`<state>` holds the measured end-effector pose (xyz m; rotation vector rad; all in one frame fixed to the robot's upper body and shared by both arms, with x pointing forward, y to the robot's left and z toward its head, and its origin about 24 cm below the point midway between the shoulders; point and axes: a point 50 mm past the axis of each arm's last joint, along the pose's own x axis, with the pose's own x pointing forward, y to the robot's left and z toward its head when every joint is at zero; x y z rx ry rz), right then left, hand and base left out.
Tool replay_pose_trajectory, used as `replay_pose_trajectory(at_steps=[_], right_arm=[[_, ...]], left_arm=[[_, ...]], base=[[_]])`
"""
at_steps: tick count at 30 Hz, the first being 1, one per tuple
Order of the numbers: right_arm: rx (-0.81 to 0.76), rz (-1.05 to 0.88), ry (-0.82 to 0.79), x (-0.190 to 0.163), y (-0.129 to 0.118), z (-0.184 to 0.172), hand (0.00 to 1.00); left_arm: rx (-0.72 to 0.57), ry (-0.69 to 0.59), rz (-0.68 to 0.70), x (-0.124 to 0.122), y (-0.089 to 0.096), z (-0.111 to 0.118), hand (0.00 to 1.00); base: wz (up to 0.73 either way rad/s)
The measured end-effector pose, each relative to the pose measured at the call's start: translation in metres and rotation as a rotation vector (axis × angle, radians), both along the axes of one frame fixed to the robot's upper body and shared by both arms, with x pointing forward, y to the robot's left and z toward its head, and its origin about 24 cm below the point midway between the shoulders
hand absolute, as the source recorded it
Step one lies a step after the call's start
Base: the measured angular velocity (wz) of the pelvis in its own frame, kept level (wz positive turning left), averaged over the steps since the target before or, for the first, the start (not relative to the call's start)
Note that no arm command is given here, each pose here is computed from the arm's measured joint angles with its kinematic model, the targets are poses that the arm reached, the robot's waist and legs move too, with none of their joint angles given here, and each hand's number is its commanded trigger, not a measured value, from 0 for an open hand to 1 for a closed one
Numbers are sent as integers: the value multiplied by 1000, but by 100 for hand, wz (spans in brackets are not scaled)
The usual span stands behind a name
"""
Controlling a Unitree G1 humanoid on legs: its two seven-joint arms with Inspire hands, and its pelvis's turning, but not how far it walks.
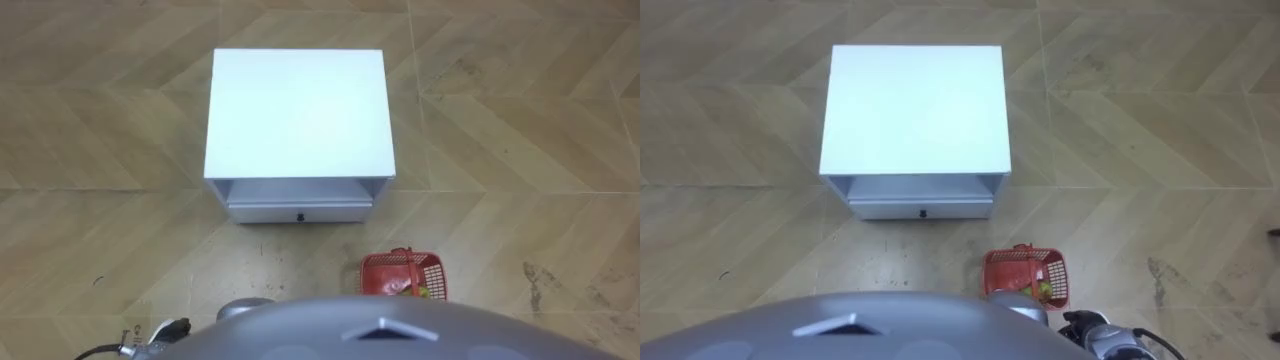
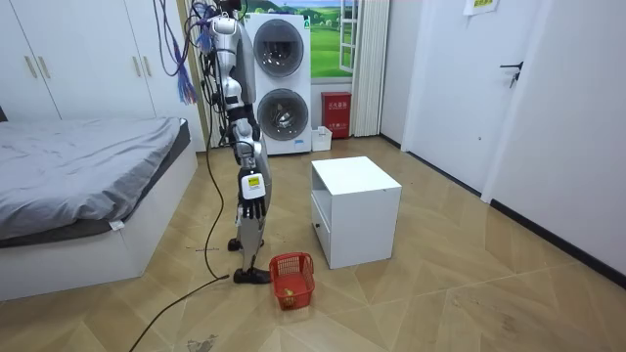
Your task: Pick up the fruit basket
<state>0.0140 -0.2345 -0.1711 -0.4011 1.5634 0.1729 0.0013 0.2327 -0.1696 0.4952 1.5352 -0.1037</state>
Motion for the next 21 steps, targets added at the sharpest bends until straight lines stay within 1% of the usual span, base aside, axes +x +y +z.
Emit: replay_pose_trajectory(at_steps=[6, 15, 21], right_arm=[[-2, 0, -1, 0, 0, 0, 0], [-44, -1, -3, 0, -3, 0, 0], [-43, -8, 11, -5, -2, 0, 0]], left_arm=[[1, -3, 1, 1, 0, 0, 0], [13, -19, -2, 6, 1, 0, 0], [17, -14, -1, 2, 1, 0, 0]], base=[[0], [0], [0]])
